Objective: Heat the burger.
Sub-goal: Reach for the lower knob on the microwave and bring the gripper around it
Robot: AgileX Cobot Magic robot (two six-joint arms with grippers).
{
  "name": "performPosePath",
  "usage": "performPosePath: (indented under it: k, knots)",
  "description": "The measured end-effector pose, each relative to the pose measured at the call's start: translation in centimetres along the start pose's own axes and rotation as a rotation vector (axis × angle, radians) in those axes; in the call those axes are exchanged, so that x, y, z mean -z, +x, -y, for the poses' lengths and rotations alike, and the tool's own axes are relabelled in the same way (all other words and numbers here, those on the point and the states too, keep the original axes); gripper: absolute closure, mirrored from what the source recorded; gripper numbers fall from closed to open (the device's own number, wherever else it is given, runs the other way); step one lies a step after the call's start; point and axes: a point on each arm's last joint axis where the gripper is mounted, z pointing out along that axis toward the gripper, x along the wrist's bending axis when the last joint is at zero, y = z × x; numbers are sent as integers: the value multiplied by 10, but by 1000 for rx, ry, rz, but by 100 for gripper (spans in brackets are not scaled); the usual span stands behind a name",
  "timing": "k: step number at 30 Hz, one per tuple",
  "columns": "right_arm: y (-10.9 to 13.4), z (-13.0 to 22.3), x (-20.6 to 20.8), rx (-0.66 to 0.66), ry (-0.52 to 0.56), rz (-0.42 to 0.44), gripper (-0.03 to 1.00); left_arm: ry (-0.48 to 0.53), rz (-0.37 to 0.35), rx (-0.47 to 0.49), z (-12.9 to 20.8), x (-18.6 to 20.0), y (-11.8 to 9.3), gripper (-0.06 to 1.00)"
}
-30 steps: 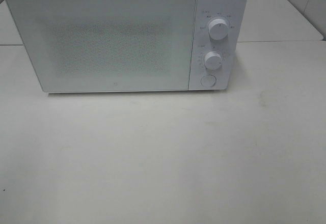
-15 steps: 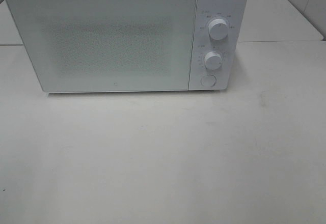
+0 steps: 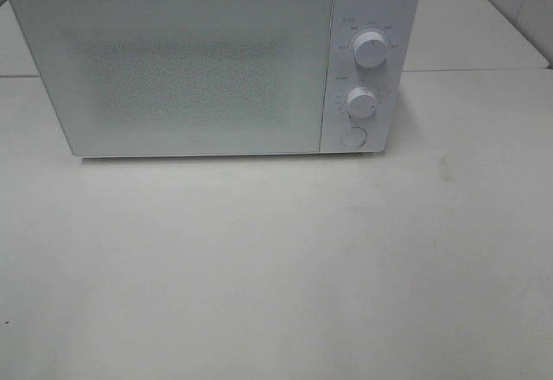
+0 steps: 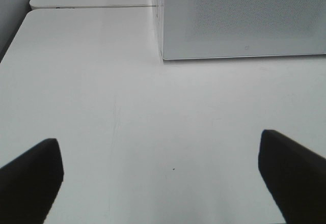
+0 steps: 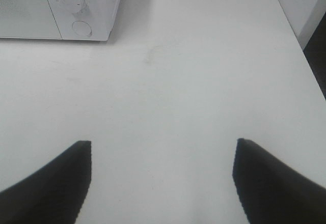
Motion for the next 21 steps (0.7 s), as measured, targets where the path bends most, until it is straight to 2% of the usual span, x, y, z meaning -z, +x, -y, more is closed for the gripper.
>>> performPosePath:
  k: [21]
  knots:
    - [0, 0, 0, 0, 0, 0, 23, 0, 0, 0, 0, 0, 0, -4]
